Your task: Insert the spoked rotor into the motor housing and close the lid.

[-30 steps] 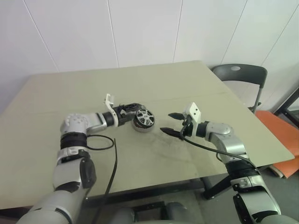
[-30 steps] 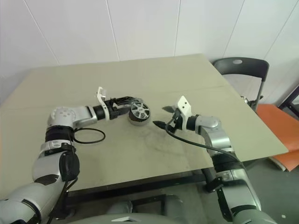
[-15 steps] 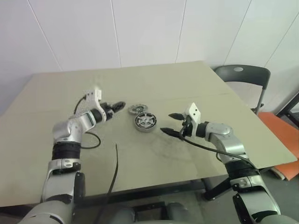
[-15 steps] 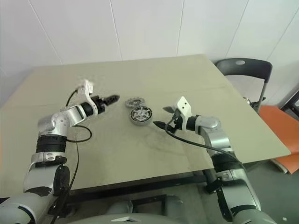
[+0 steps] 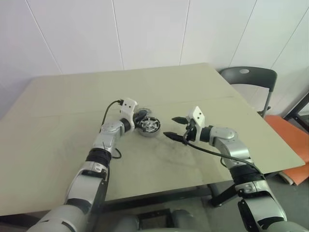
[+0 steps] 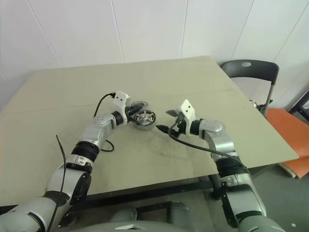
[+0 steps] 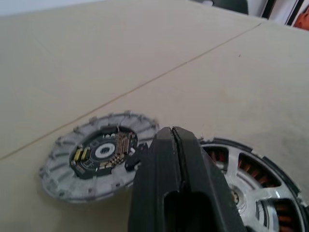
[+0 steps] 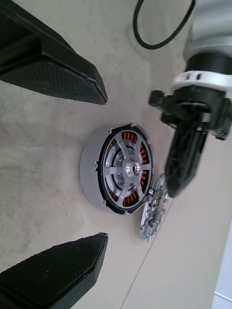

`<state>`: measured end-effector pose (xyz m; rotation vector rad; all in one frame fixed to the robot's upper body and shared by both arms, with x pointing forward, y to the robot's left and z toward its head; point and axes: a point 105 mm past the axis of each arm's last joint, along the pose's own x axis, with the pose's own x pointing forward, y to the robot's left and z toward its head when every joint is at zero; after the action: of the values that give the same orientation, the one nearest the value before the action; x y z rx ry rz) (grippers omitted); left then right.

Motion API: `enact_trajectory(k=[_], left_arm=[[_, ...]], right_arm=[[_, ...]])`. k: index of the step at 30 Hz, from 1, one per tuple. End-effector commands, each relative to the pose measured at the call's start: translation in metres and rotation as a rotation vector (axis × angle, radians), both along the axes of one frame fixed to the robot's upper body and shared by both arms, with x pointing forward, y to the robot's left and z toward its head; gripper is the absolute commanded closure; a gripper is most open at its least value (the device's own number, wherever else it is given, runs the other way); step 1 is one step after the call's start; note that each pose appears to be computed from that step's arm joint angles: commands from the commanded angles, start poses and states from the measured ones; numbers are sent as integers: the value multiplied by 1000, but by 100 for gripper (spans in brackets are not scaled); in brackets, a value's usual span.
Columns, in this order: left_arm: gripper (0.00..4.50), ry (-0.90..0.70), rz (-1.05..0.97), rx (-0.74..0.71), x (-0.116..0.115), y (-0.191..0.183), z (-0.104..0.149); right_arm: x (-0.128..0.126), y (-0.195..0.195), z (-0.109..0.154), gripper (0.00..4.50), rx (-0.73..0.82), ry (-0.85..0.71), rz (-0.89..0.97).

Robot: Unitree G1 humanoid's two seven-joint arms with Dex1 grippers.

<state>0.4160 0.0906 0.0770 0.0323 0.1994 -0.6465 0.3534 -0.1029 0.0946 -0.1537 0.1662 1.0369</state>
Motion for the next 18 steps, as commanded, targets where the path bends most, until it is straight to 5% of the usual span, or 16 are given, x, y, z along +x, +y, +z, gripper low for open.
enact_trajectory(k=[1, 8, 18], left_arm=[[449, -67, -62, -26, 2, -12, 22], [449, -100, -165, -117, -11, -29, 34], [449, 175, -115, 47, -24, -14, -29]], right_arm=[[1, 1, 15, 0, 11, -54, 9], [1, 4, 13, 0, 12, -50, 12], [1, 3, 14, 0, 13, -53, 8]])
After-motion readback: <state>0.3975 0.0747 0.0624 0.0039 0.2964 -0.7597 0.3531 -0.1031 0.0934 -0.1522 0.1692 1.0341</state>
